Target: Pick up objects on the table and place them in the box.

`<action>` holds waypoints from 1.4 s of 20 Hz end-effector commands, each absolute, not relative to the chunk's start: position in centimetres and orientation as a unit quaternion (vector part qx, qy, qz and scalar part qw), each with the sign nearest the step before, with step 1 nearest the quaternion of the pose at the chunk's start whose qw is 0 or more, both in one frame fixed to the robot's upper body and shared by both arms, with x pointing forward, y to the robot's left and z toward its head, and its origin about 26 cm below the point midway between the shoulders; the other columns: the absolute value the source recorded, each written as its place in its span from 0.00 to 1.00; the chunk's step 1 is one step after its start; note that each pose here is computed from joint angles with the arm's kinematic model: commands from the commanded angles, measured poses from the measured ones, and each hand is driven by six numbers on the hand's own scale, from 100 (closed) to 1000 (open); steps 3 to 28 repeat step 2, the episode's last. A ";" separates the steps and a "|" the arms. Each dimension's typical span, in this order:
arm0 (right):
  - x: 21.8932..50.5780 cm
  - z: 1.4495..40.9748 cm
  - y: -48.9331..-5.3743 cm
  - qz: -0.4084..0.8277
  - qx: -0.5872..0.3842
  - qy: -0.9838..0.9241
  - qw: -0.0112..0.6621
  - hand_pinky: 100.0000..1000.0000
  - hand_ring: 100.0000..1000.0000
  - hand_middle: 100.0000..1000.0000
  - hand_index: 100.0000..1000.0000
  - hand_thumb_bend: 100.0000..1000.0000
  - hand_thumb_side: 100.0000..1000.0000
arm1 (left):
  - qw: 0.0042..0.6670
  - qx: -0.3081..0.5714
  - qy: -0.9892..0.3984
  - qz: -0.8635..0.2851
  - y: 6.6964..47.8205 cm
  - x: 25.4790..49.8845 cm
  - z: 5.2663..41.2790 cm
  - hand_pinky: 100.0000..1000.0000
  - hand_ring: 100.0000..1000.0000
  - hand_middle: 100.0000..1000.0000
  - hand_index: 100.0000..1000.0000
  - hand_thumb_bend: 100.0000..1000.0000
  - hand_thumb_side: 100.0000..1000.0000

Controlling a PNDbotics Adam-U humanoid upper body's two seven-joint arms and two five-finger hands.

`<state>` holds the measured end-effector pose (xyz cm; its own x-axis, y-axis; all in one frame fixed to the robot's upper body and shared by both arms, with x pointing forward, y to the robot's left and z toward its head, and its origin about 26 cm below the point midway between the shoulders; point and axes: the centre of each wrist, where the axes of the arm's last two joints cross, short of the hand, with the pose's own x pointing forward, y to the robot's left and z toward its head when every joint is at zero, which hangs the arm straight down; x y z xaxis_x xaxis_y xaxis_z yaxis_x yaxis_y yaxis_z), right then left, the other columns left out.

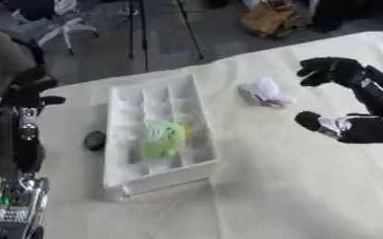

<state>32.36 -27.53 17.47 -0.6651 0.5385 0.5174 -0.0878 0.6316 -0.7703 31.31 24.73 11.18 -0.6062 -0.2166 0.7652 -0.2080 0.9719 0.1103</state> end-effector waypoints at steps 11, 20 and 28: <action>32.1 18.3 -27.7 0.400 -0.153 -0.824 0.372 0.72 0.69 0.72 0.89 0.61 0.51 | 0.413 0.125 -0.902 -0.009 25.2 31.3 11.9 0.57 0.70 0.78 0.75 0.58 0.85; 32.1 18.3 -27.7 0.400 -0.153 -0.824 0.372 0.72 0.69 0.72 0.89 0.61 0.51 | 0.413 0.125 -0.902 -0.009 25.2 31.3 11.9 0.57 0.70 0.78 0.75 0.58 0.85; 32.1 18.3 -27.7 0.400 -0.153 -0.824 0.372 0.72 0.69 0.72 0.89 0.61 0.51 | 0.413 0.125 -0.902 -0.009 25.2 31.3 11.9 0.57 0.70 0.78 0.75 0.58 0.85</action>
